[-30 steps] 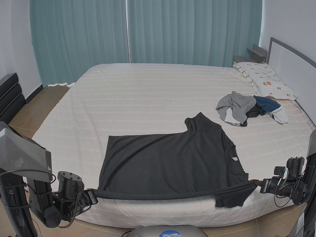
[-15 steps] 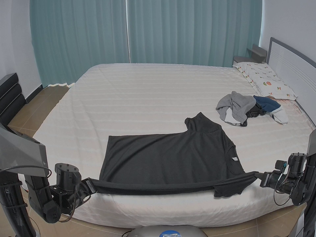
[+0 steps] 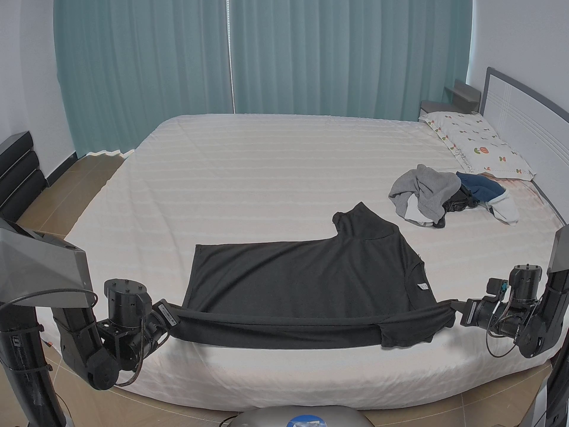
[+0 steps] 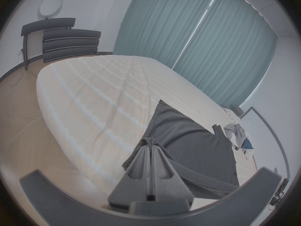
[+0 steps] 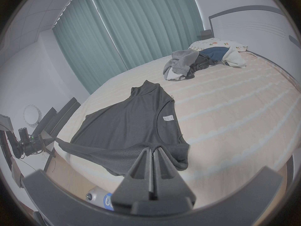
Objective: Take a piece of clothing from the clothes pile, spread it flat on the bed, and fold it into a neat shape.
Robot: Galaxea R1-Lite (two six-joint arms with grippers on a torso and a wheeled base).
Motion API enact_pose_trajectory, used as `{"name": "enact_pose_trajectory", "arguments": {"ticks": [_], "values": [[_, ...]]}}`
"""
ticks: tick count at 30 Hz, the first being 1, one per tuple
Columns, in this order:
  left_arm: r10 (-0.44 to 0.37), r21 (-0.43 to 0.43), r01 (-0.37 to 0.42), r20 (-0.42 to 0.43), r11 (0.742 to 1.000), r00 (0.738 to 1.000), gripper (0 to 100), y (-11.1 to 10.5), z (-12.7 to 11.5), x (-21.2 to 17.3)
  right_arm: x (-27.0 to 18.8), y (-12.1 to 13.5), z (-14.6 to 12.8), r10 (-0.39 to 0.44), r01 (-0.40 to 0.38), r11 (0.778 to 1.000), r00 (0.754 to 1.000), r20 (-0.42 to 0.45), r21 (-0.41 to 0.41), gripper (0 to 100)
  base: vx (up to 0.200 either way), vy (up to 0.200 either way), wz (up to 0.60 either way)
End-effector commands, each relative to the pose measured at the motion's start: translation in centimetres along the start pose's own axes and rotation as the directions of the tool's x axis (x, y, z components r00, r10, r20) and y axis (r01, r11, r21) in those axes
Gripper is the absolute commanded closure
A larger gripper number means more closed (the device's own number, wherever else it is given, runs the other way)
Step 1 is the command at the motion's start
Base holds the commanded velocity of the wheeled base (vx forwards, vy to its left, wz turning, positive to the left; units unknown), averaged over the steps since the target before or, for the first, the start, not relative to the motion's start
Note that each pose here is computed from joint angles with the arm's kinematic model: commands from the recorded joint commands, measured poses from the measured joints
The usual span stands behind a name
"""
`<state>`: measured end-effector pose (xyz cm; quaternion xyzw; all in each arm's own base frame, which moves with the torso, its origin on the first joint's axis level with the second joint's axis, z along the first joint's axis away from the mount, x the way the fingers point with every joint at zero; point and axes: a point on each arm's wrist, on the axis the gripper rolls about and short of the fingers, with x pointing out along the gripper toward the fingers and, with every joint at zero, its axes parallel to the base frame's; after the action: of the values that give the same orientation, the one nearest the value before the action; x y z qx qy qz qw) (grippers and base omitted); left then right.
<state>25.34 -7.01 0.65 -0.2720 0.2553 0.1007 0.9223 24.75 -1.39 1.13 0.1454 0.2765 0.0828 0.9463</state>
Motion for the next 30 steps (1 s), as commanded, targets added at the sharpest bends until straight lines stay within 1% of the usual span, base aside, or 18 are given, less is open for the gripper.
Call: {"name": "enact_pose_trajectory", "arguments": {"ticks": [1, 7, 13, 22, 30], "values": [[0.0, -0.024, 0.0, 0.006, 1.0, 1.0, 100, -0.3, -0.2, 1.5, 1.0, -0.1, 1.3, 0.005, -0.005, 1.0, 0.999, 0.039, -0.008, 100, 0.0, 0.0, 0.0], [-0.003, -0.028, 0.004, 0.014, 1.0, 1.0, 100, -0.6, -0.2, 2.6, 1.5, -0.2, 2.0, 0.009, -0.007, 1.0, 0.998, 0.064, -0.017, 100, 0.0, 0.0, 0.0], [0.001, -0.029, 0.0, 0.011, 1.0, 1.0, 100, -0.6, -0.5, 3.3, 1.9, -0.3, 2.2, 0.007, -0.006, 1.0, 0.999, 0.054, -0.012, 100, 0.0, 0.0, 0.0], [0.006, -0.047, -0.006, 0.013, 0.999, 1.0, 100, -0.7, -1.1, 5.8, 4.0, -1.1, 2.1, -0.003, 0.003, 1.0, 1.0, 0.028, 0.0, 100, 0.0, 0.0, 0.0], [0.01, -0.049, -0.009, 0.015, 0.999, 1.0, 100, -0.7, -1.5, 7.1, 5.8, -1.6, 2.0, 0.001, -0.002, 1.0, 1.0, 0.027, 0.031, 100, 0.0, 0.0, 0.0]]}}
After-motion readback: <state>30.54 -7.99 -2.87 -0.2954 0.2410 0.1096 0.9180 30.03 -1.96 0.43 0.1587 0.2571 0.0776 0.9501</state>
